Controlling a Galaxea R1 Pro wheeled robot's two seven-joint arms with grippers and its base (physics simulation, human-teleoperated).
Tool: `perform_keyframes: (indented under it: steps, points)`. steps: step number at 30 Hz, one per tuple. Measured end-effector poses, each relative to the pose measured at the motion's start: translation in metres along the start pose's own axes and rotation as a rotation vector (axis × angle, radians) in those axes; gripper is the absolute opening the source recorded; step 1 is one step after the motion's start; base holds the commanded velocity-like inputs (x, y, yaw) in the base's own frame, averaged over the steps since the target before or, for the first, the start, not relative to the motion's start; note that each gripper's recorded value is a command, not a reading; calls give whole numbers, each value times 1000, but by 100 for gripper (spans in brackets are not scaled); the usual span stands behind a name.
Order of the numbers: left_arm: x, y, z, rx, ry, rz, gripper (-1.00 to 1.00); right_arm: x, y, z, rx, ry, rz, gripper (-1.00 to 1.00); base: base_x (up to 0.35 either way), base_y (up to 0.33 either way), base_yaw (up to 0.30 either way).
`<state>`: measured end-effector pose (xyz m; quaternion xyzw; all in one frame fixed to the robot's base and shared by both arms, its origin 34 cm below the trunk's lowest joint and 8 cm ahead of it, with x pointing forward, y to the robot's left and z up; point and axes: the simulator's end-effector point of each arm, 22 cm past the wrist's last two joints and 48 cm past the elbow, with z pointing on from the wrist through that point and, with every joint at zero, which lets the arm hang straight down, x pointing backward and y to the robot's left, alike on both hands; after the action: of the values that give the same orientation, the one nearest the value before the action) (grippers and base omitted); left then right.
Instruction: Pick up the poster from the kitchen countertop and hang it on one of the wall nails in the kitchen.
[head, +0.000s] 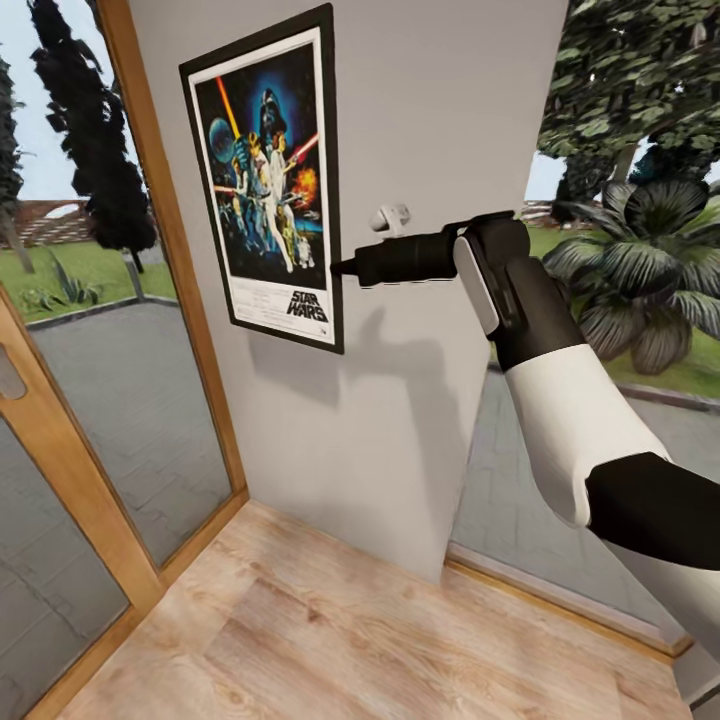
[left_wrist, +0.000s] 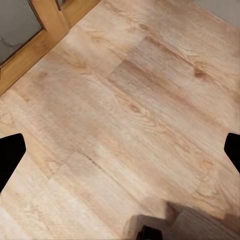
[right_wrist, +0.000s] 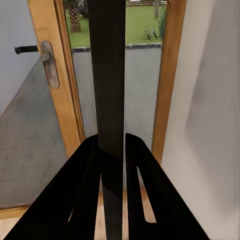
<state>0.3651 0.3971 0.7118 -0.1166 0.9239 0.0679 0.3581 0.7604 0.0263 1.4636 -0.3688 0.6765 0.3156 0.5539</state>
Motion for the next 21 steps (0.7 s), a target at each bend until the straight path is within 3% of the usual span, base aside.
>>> perform_keyframes:
  steps: [21]
  points:
    - [-2,3,0,-4,-3,2,100,-1,3,5,-14,4,9,-100,70,0,0]
